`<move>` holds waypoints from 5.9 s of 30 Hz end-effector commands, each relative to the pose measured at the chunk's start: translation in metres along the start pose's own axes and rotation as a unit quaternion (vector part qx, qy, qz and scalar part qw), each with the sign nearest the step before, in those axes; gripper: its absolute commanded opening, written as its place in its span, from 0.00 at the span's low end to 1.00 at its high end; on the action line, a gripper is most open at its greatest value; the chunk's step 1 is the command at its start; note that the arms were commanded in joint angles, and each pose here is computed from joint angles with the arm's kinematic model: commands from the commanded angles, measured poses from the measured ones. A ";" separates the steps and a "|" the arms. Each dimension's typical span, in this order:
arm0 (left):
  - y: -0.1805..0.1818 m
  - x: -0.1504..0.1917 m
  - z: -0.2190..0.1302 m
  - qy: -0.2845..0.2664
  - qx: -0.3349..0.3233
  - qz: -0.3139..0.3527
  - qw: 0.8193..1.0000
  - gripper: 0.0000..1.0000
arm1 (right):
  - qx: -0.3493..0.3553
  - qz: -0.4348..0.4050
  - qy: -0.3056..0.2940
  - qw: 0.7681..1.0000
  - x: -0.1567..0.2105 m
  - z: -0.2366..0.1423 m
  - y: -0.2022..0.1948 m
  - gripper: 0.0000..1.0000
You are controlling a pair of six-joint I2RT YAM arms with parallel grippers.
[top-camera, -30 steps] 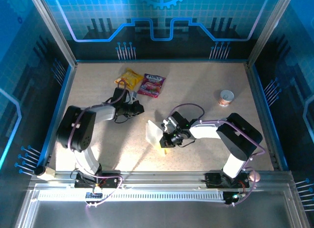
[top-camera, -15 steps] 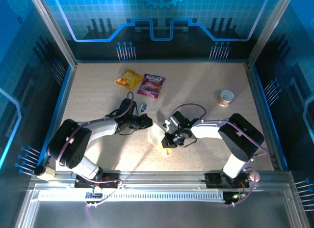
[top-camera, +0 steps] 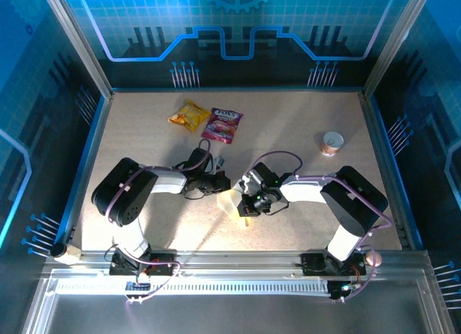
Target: Fold a paper plane with a square sheet of paper (fold left side to right side)
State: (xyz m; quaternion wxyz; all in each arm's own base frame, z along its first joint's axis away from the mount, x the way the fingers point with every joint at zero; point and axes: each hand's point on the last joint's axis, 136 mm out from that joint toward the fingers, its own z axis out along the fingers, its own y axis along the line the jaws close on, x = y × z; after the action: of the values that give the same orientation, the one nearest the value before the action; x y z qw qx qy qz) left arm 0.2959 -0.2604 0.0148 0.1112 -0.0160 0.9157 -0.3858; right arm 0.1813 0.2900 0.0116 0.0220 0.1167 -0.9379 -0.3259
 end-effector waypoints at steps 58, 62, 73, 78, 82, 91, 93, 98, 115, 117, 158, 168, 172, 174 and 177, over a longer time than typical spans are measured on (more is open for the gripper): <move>0.054 0.021 0.002 0.000 -0.102 -0.030 0.994 0.00 | 0.047 -0.002 0.021 0.999 0.024 0.005 -0.012 0.00; 0.054 0.020 0.002 -0.001 -0.103 -0.030 0.994 0.00 | 0.055 -0.003 0.030 0.998 0.034 0.005 -0.015 0.00; 0.052 0.019 0.001 -0.001 -0.103 -0.024 0.994 0.00 | 0.064 0.004 0.035 0.997 0.049 0.000 -0.022 0.00; 0.039 0.014 -0.001 -0.003 -0.081 -0.017 0.997 0.00 | 0.045 -0.004 0.037 0.998 0.051 -0.004 -0.012 0.00; 0.008 0.000 -0.008 -0.013 -0.037 -0.004 0.999 0.03 | 0.015 -0.025 0.015 0.999 0.042 -0.020 0.009 0.05; -0.082 -0.044 -0.067 -0.081 0.040 0.049 0.995 0.33 | -0.022 -0.033 -0.069 0.997 0.009 -0.068 0.013 0.28; -0.087 -0.048 -0.083 -0.102 0.035 0.057 0.993 0.41 | -0.021 -0.035 -0.081 0.996 0.003 -0.071 0.008 0.36; -0.071 -0.041 -0.116 -0.143 0.005 0.055 0.988 0.49 | -0.038 -0.064 -0.095 0.993 -0.010 -0.065 0.010 0.46; -0.013 0.015 -0.156 -0.188 -0.009 -0.008 0.982 0.64 | -0.080 -0.075 -0.080 0.991 -0.045 -0.030 0.016 0.33; -0.012 0.014 -0.159 -0.194 -0.004 -0.015 0.981 0.65 | -0.081 -0.074 -0.077 0.991 -0.046 -0.027 0.015 0.29; -0.180 0.006 -0.219 -0.175 0.305 0.160 0.922 0.60 | -0.282 -0.281 -0.222 0.890 -0.014 -0.193 0.167 0.00; -0.186 0.006 -0.213 -0.170 0.307 0.167 0.921 0.37 | -0.282 -0.273 -0.216 0.894 -0.018 -0.184 0.168 0.01; -0.185 0.005 -0.213 -0.175 0.305 0.166 0.921 0.24 | -0.278 -0.265 -0.216 0.898 -0.020 -0.181 0.165 0.02; -0.184 0.005 -0.212 -0.177 0.303 0.164 0.922 0.19 | -0.277 -0.262 -0.215 0.899 -0.020 -0.180 0.164 0.04; -0.183 0.004 -0.212 -0.178 0.301 0.162 0.923 0.12 | -0.278 -0.262 -0.216 0.899 -0.020 -0.182 0.164 0.10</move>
State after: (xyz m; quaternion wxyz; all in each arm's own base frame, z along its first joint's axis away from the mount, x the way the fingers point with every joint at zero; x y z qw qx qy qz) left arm 0.2346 -0.2396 0.2713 0.3086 0.0837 0.7251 -0.6099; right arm 0.1890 0.3054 0.2450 -0.2277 0.2669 -0.7366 -0.5782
